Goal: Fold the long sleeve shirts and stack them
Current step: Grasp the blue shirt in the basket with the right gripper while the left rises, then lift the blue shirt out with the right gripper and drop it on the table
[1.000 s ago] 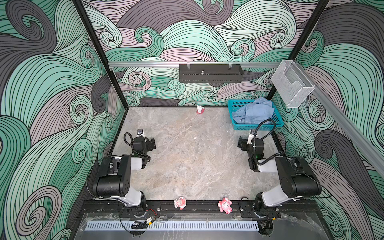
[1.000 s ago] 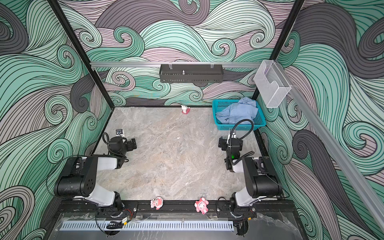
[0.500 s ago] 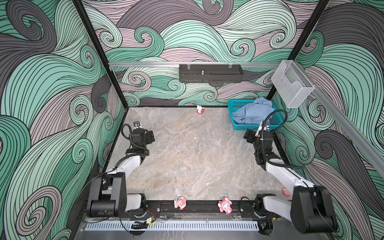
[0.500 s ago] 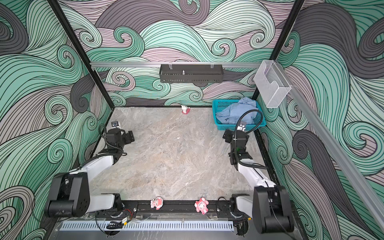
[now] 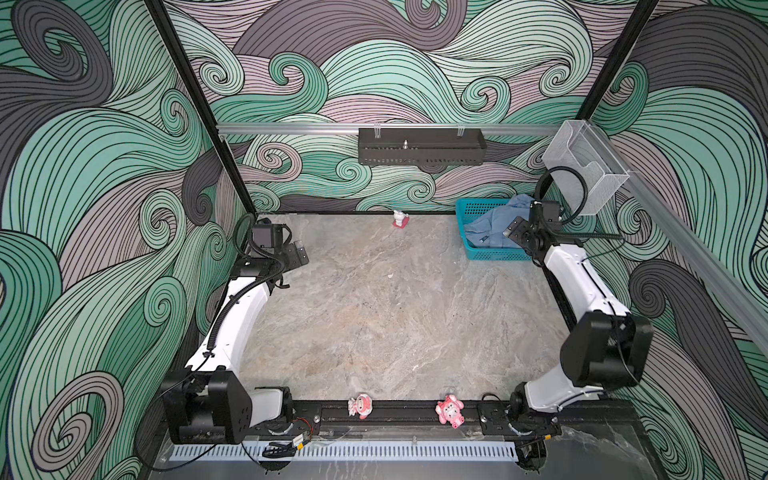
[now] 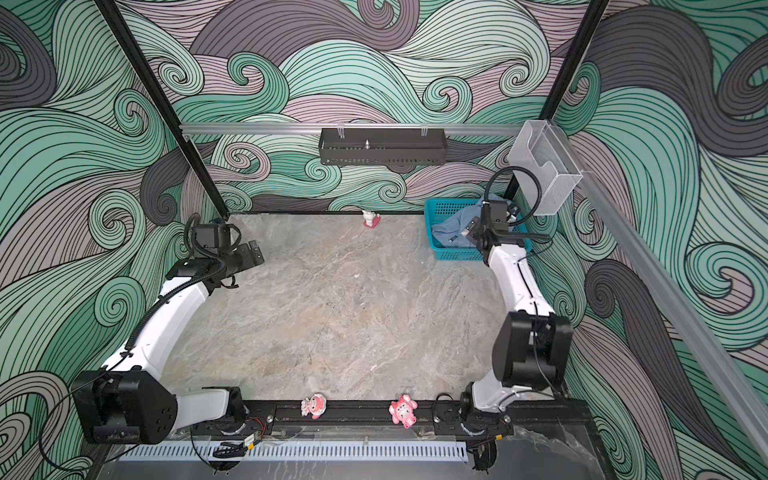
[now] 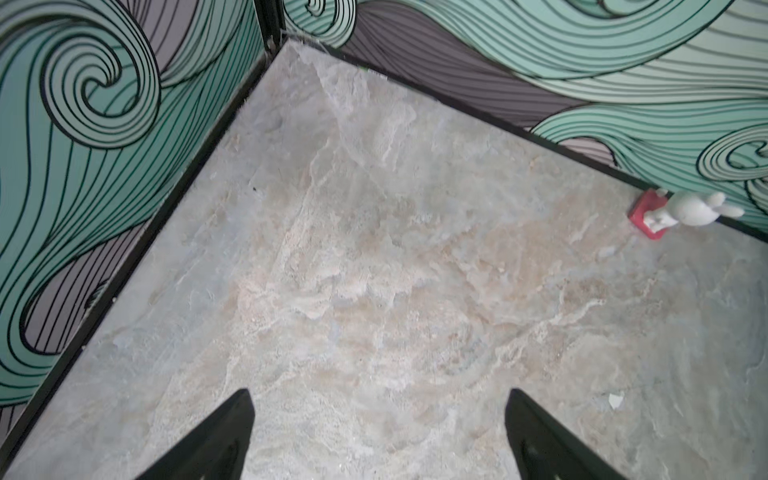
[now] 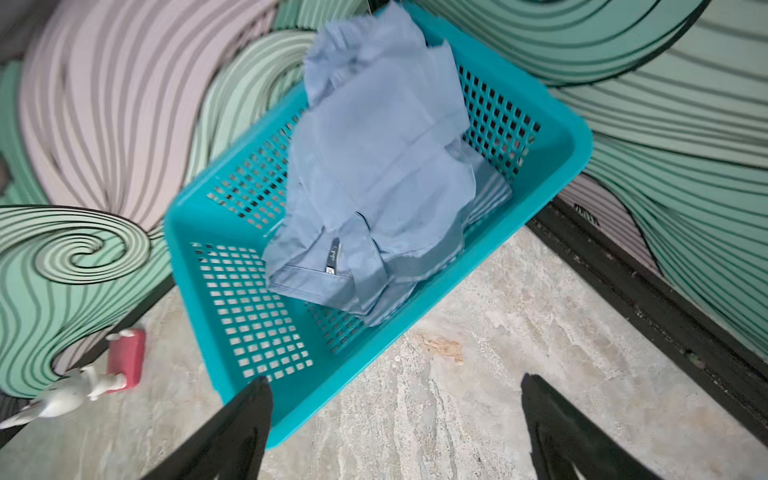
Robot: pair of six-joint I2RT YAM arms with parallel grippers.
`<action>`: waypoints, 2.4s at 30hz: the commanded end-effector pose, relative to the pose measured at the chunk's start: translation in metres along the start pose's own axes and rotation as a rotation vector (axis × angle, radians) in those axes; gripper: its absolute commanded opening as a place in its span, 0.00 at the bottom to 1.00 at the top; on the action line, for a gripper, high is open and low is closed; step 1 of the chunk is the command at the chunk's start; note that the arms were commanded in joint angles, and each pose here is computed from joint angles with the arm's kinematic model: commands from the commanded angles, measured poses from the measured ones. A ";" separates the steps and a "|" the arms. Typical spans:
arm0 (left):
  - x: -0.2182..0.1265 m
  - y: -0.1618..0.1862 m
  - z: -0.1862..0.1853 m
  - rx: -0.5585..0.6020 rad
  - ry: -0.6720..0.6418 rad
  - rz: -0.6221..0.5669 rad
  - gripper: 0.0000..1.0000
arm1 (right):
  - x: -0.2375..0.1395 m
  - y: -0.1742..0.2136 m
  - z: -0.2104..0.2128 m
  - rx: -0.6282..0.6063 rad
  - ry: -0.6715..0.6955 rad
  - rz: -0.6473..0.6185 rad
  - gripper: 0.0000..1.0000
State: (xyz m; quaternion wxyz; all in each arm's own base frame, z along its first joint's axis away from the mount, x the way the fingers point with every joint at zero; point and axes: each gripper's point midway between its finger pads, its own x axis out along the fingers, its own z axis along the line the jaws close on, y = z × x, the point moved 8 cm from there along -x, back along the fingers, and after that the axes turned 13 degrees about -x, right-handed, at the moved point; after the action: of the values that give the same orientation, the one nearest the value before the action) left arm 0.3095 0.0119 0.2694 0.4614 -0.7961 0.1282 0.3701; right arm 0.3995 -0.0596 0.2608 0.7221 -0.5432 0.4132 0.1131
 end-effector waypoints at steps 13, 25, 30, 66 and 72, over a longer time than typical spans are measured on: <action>-0.017 -0.009 -0.023 -0.001 0.092 -0.039 0.96 | 0.118 -0.033 0.010 -0.133 0.191 0.159 0.99; -0.005 -0.012 -0.036 0.023 0.063 0.027 0.96 | 0.184 -0.050 0.023 -0.193 0.209 0.194 0.77; -0.013 -0.017 -0.038 0.021 0.078 0.007 0.96 | 0.144 -0.077 0.038 -0.181 0.119 0.119 0.00; -0.174 0.029 0.016 -0.045 0.327 -0.081 0.88 | -0.274 0.006 0.274 -0.340 -1.252 -0.076 0.00; -0.177 0.036 0.025 -0.034 0.293 -0.085 0.94 | -0.287 0.047 0.320 -0.325 -1.394 0.035 0.00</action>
State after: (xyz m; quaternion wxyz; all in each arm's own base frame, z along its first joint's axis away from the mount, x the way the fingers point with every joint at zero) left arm 0.1631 -0.0120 0.3697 0.4376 -0.8604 0.1501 0.2137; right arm 0.3526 0.3051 0.4073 0.7038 -0.4810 -0.0560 0.5198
